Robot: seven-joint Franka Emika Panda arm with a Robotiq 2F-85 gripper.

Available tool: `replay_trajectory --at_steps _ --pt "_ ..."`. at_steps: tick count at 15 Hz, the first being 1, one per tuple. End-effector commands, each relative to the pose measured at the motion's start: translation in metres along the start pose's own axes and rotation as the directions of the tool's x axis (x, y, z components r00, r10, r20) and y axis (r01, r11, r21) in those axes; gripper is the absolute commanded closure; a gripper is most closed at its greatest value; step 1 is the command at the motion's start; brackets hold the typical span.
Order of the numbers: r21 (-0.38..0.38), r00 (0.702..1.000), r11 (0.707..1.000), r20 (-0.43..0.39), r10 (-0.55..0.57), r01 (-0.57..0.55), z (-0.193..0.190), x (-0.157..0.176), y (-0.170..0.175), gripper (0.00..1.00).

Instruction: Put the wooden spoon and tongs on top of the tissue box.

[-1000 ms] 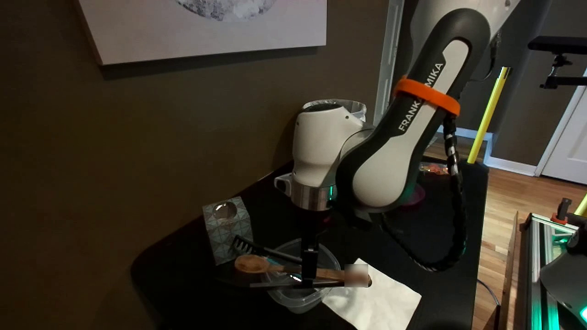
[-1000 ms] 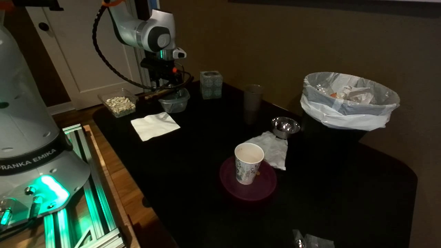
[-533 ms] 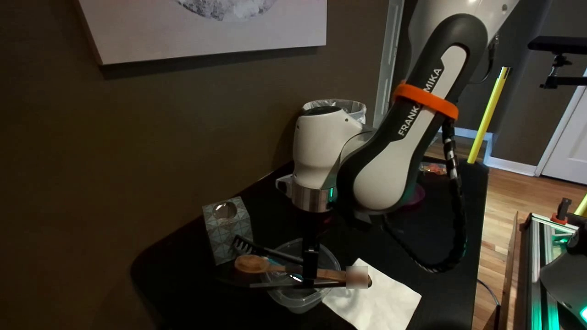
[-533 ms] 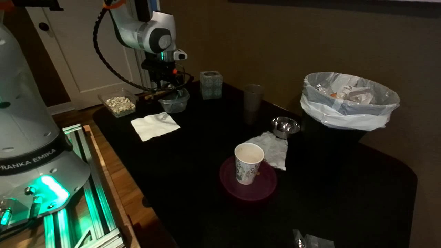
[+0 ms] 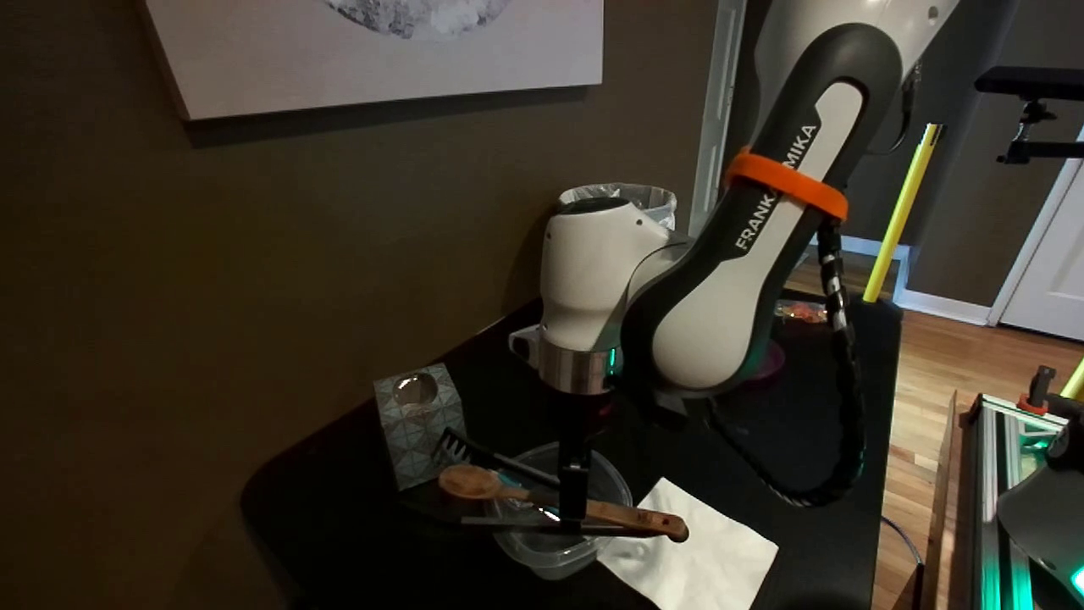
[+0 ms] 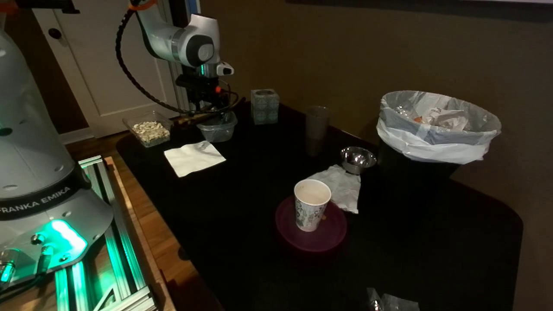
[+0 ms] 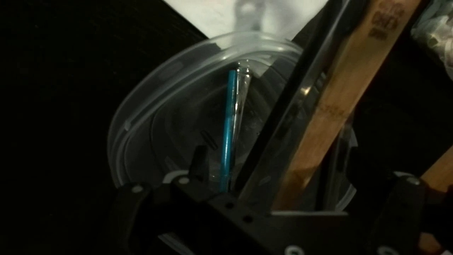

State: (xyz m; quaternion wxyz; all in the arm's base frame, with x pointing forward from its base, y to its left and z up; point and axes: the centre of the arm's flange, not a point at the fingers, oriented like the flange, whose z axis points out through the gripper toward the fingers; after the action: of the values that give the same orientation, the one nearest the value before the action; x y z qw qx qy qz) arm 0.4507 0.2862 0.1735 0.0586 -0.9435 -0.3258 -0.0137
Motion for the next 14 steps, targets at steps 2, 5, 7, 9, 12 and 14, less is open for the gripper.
replay_trajectory --at_steps 2,5,7,9,12,14 --pt "0.021 0.999 0.999 0.015 0.033 -0.033 -0.004 -0.003 -0.002 0.0" --pt "0.023 0.998 0.998 0.034 0.051 -0.051 -0.003 -0.004 -0.002 0.0" --pt "0.018 0.998 0.998 0.03 0.055 -0.056 0.001 -0.004 0.0 0.0" --pt "0.019 0.997 0.998 0.042 0.067 -0.068 0.003 -0.004 0.002 0.0" --pt "0.01 0.992 0.995 0.084 0.098 -0.099 0.008 -0.006 0.004 0.0" --pt "0.015 0.986 0.992 0.113 0.12 -0.122 0.008 -0.009 0.005 0.0"
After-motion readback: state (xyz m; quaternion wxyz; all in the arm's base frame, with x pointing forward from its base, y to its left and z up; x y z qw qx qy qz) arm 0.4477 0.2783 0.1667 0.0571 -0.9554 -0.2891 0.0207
